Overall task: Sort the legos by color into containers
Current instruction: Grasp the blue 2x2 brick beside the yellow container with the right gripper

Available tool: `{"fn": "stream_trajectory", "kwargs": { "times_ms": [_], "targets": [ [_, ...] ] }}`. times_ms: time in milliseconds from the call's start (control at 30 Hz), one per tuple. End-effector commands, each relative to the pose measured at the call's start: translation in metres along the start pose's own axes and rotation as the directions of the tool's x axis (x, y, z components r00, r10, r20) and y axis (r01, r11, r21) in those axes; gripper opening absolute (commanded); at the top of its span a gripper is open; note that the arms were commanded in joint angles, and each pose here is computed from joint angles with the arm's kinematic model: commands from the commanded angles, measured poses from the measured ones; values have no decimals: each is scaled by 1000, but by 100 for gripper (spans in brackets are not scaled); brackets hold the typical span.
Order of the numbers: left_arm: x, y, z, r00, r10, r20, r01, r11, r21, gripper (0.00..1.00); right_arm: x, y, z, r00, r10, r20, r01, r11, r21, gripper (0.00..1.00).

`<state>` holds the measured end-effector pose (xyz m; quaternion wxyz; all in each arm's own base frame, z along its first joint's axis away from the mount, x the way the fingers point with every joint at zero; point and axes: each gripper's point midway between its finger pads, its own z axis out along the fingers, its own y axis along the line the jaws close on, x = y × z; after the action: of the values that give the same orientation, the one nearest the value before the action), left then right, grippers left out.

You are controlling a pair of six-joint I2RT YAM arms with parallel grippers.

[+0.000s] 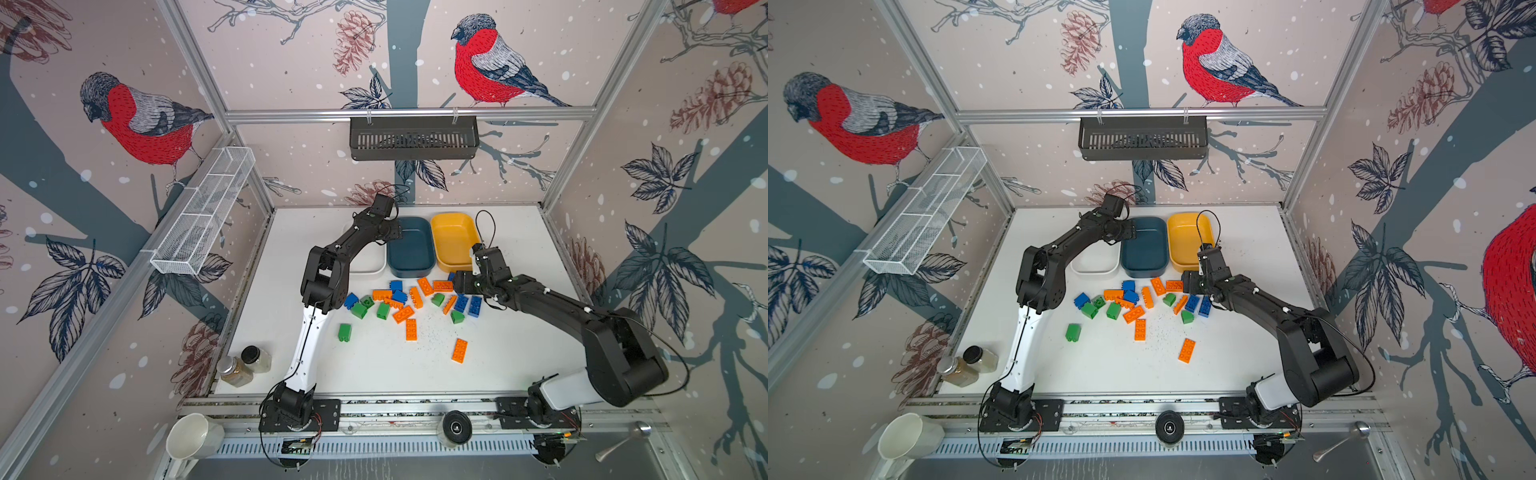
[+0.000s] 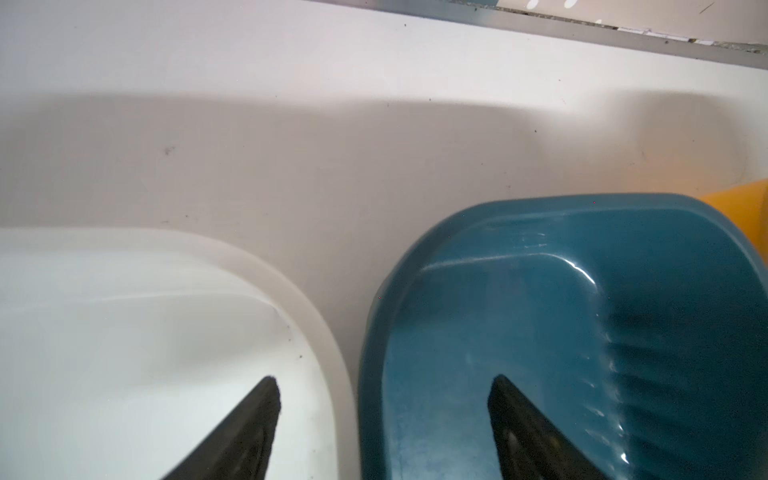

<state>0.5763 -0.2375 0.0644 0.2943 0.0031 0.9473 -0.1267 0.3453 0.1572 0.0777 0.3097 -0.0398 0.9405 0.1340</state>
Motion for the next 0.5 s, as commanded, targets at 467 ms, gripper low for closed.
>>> {"fn": "stream_trajectory", "kwargs": {
  "times_ms": [467],
  "targets": [
    [-28, 2, 10, 998, -4, 64, 4, 1000, -5, 80, 6, -10, 41, 991, -104, -86, 110, 992, 64, 51]
  ]
}}
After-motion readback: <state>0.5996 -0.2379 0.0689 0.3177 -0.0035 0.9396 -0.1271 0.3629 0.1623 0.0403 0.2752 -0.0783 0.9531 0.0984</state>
